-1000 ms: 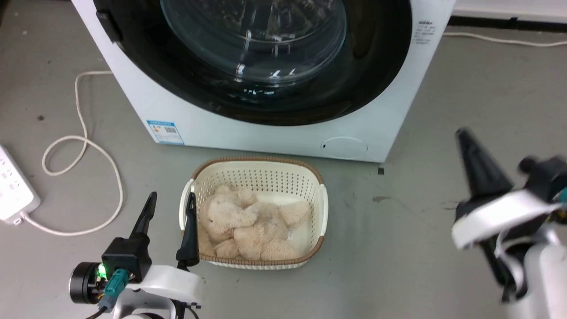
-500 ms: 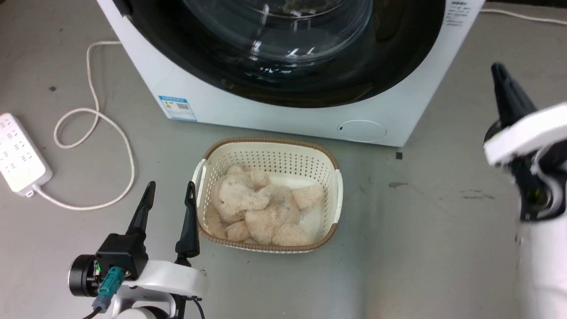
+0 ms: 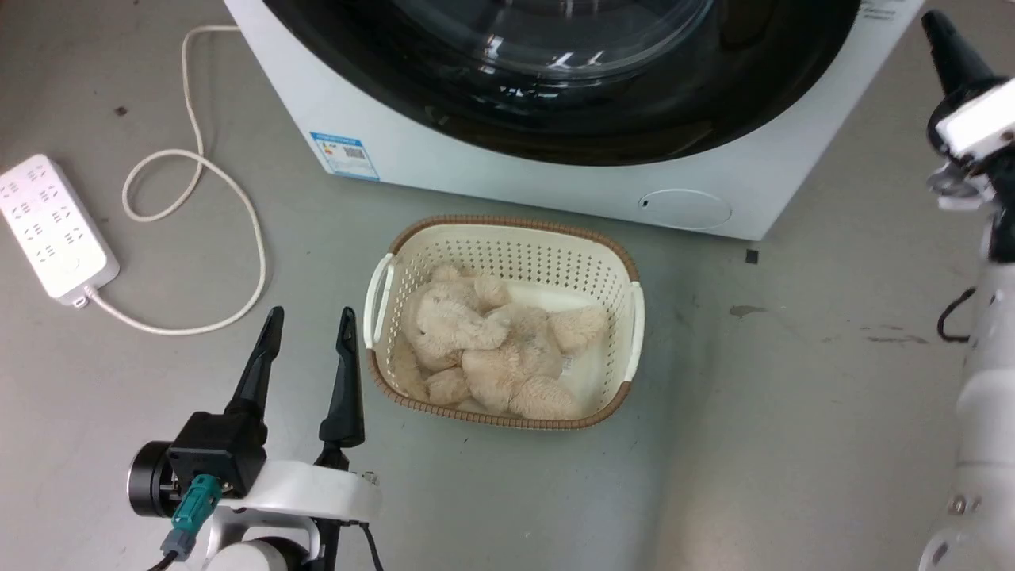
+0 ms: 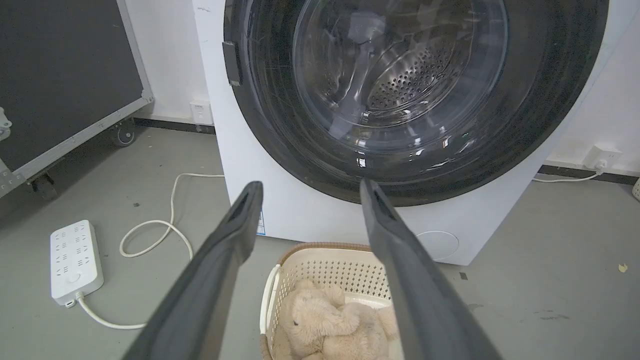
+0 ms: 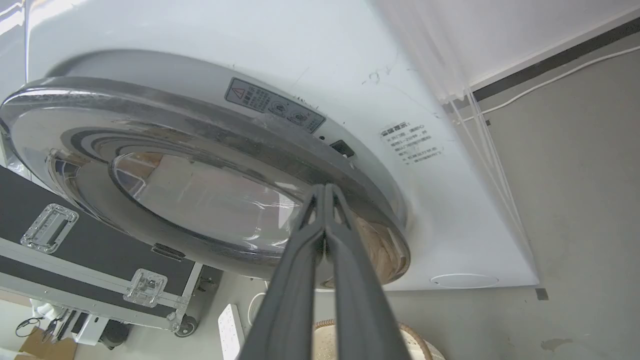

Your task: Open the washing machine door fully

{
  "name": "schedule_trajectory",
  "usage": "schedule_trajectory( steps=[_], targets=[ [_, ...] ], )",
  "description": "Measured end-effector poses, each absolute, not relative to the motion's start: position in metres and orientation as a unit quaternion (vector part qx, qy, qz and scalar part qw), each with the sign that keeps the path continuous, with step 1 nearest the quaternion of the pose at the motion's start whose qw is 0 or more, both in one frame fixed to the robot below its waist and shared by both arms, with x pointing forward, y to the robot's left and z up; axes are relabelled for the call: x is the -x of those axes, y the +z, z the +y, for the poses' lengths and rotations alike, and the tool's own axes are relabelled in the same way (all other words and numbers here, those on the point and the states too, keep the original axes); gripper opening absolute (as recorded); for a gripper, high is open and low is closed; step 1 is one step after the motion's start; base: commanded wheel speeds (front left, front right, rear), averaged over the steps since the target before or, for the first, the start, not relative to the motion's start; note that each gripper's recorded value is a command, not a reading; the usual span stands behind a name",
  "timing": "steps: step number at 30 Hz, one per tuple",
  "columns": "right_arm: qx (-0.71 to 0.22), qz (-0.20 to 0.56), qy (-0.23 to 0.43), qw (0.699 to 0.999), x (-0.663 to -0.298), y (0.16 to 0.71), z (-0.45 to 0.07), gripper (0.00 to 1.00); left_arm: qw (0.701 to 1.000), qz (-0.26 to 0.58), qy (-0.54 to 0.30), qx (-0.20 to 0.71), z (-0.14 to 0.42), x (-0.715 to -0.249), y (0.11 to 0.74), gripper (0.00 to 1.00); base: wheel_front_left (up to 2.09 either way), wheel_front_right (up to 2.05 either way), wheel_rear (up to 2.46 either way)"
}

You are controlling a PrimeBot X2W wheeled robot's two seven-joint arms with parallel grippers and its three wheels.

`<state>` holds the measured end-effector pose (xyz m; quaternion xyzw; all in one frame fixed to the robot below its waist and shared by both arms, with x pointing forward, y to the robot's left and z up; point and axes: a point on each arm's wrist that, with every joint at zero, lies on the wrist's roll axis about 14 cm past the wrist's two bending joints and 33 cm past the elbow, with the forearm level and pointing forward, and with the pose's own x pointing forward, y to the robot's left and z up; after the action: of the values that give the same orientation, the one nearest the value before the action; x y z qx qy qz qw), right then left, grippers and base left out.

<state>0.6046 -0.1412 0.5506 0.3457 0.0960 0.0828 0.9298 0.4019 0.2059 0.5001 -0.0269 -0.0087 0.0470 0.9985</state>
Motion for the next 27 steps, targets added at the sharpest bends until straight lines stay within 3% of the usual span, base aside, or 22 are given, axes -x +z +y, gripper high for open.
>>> schedule_trajectory(
  steps=[12, 27],
  targets=[
    [-0.413, 0.166, 0.089, 0.891, -0.652, 0.538, -0.135, 0.0, 0.998, -0.009, 0.062, 0.032, 0.214, -0.406, 0.494, 1.0, 0.0, 0.0, 0.0],
    [-0.508, 0.231, 0.131, 0.82, -0.695, 0.537, -0.106, 0.0, 0.996, -0.007, 0.075, 0.036, 0.221, -0.415, 0.484, 1.0, 0.0, 0.0, 0.0]
  ],
)
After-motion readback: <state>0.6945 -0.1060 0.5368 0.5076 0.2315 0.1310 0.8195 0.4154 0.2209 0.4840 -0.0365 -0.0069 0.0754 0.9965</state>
